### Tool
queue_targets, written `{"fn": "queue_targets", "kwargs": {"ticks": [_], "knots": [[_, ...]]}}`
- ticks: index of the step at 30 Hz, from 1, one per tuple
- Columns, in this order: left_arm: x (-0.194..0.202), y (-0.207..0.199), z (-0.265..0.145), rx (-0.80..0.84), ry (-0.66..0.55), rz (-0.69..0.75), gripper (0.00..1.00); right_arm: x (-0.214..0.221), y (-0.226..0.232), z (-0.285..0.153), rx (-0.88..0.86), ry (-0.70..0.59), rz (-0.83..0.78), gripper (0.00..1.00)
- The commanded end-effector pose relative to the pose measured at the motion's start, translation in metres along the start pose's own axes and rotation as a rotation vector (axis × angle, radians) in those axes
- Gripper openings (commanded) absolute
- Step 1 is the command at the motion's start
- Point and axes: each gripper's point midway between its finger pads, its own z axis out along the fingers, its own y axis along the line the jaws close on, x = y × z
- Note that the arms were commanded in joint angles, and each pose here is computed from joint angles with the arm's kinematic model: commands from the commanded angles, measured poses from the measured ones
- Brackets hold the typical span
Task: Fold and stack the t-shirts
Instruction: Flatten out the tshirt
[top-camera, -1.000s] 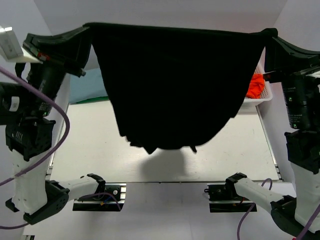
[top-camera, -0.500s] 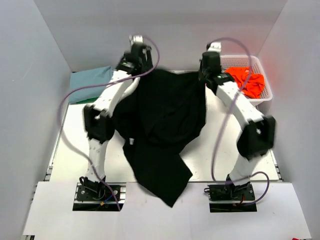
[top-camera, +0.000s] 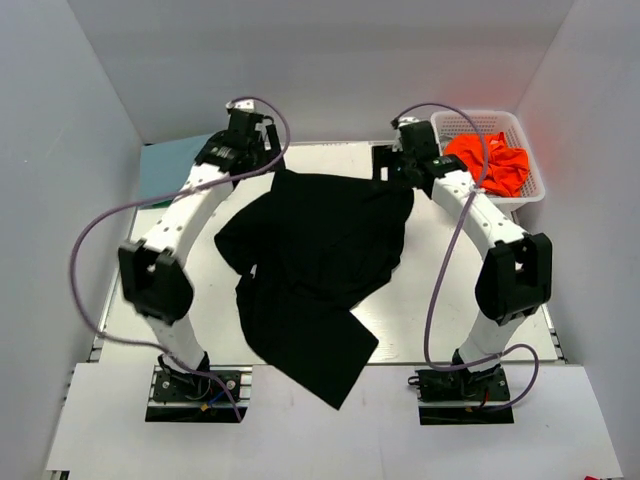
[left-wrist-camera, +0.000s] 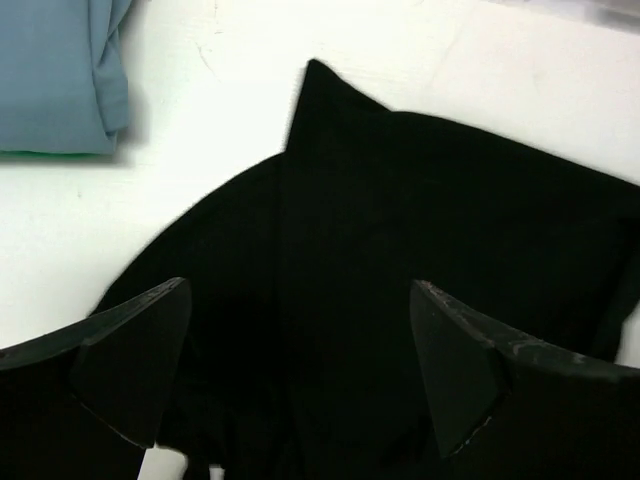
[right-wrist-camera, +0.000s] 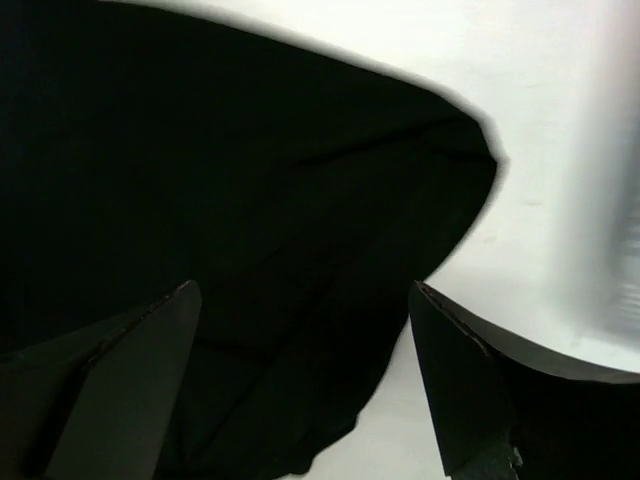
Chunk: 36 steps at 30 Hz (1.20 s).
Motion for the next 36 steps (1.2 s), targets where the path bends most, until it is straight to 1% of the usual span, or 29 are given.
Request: {"fn": "queue_targets", "kwargs": {"ticks": [1, 2, 3, 4, 5, 6, 7, 8, 9, 11, 12, 14, 15, 18, 19, 21, 22, 23, 24, 25, 26, 28, 29, 31, 32, 33, 34, 35, 36], "knots": [[0.058, 0.014, -0.014, -0.025, 0.129, -0.091, 1.0, 0.027, 0.057, -0.016, -0.22, 0.044, -0.139, 0.9], [0.072, 0.018, -0.016, -0.029, 0.158, -0.111, 1.0, 0.035, 0.072, -0.019, -0.259, 0.057, -0.169, 0.9], [0.098, 0.029, -0.021, -0.058, 0.207, -0.119, 1.0, 0.05, 0.077, -0.018, -0.268, 0.089, -0.184, 0.9], [0.11, 0.034, -0.024, -0.076, 0.234, -0.138, 1.0, 0.059, 0.081, -0.019, -0.282, 0.109, -0.222, 0.9], [0.124, 0.042, -0.029, -0.123, 0.273, -0.184, 1.0, 0.072, 0.102, -0.022, -0.322, 0.131, -0.266, 0.9], [0.143, 0.053, -0.034, -0.17, 0.308, -0.202, 1.0, 0.083, 0.108, -0.021, -0.339, 0.153, -0.284, 0.9], [0.154, 0.064, -0.04, -0.236, 0.323, -0.251, 1.0, 0.098, 0.127, -0.023, -0.377, 0.183, -0.332, 0.9], [0.161, 0.071, -0.043, -0.267, 0.328, -0.271, 1.0, 0.106, 0.135, -0.024, -0.401, 0.197, -0.35, 0.9], [0.179, 0.084, -0.043, -0.315, 0.351, -0.284, 1.0, 0.112, 0.142, -0.023, -0.417, 0.208, -0.365, 0.9], [0.183, 0.094, -0.038, -0.337, 0.315, -0.305, 1.0, 0.131, 0.168, -0.02, -0.465, 0.248, -0.458, 0.9], [0.194, 0.103, -0.038, -0.369, 0.331, -0.311, 1.0, 0.146, 0.17, -0.016, -0.464, 0.297, -0.478, 0.9], [0.196, 0.106, -0.035, -0.377, 0.344, -0.332, 1.0, 0.159, 0.187, -0.015, -0.494, 0.321, -0.519, 0.9], [0.2, 0.098, -0.029, -0.338, 0.356, -0.348, 1.0, 0.166, 0.201, -0.018, -0.54, 0.325, -0.533, 0.9], [0.205, 0.086, -0.021, -0.265, 0.364, -0.364, 1.0, 0.18, 0.217, -0.016, -0.587, 0.341, -0.515, 0.81], [0.207, 0.083, -0.018, -0.257, 0.372, -0.366, 1.0, 0.177, 0.222, -0.015, -0.6, 0.332, -0.507, 0.73], [0.215, 0.086, -0.017, -0.27, 0.39, -0.36, 1.0, 0.191, 0.226, -0.006, -0.601, 0.38, -0.476, 0.63], [0.222, 0.087, -0.016, -0.274, 0.411, -0.357, 1.0, 0.192, 0.226, -0.004, -0.585, 0.388, -0.468, 0.61], [0.226, 0.088, -0.016, -0.279, 0.419, -0.354, 0.97, 0.19, 0.227, 0.004, -0.565, 0.382, -0.459, 0.51], [0.225, 0.093, -0.013, -0.294, 0.41, -0.358, 0.94, 0.188, 0.227, 0.007, -0.545, 0.389, -0.426, 0.39], [0.227, 0.093, -0.012, -0.294, 0.41, -0.358, 0.85, 0.182, 0.221, 0.013, -0.485, 0.37, -0.417, 0.24], [0.233, 0.095, -0.009, -0.304, 0.428, -0.343, 0.8, 0.179, 0.218, 0.015, -0.463, 0.361, -0.405, 0.0], [0.236, 0.097, -0.004, -0.316, 0.43, -0.338, 0.66, 0.163, 0.207, 0.019, -0.373, 0.316, -0.351, 0.0], [0.234, 0.099, -0.002, -0.336, 0.425, -0.33, 0.51, 0.156, 0.204, 0.02, -0.345, 0.29, -0.345, 0.0], [0.235, 0.103, 0.0, -0.366, 0.432, -0.316, 0.33, 0.134, 0.199, 0.015, -0.296, 0.23, -0.3, 0.0], [0.231, 0.106, 0.003, -0.381, 0.42, -0.299, 0.16, 0.107, 0.198, 0.011, -0.273, 0.168, -0.27, 0.0], [0.234, 0.108, 0.005, -0.394, 0.423, -0.293, 0.05, 0.101, 0.197, 0.012, -0.257, 0.154, -0.265, 0.0], [0.228, 0.109, 0.006, -0.391, 0.414, -0.296, 0.0, 0.087, 0.185, 0.014, -0.2, 0.124, -0.238, 0.0], [0.226, 0.11, 0.008, -0.4, 0.406, -0.292, 0.0, 0.083, 0.173, 0.015, -0.142, 0.13, -0.231, 0.0], [0.225, 0.113, 0.008, -0.406, 0.403, -0.276, 0.0, 0.054, 0.17, 0.012, -0.117, 0.072, -0.198, 0.0]]}}
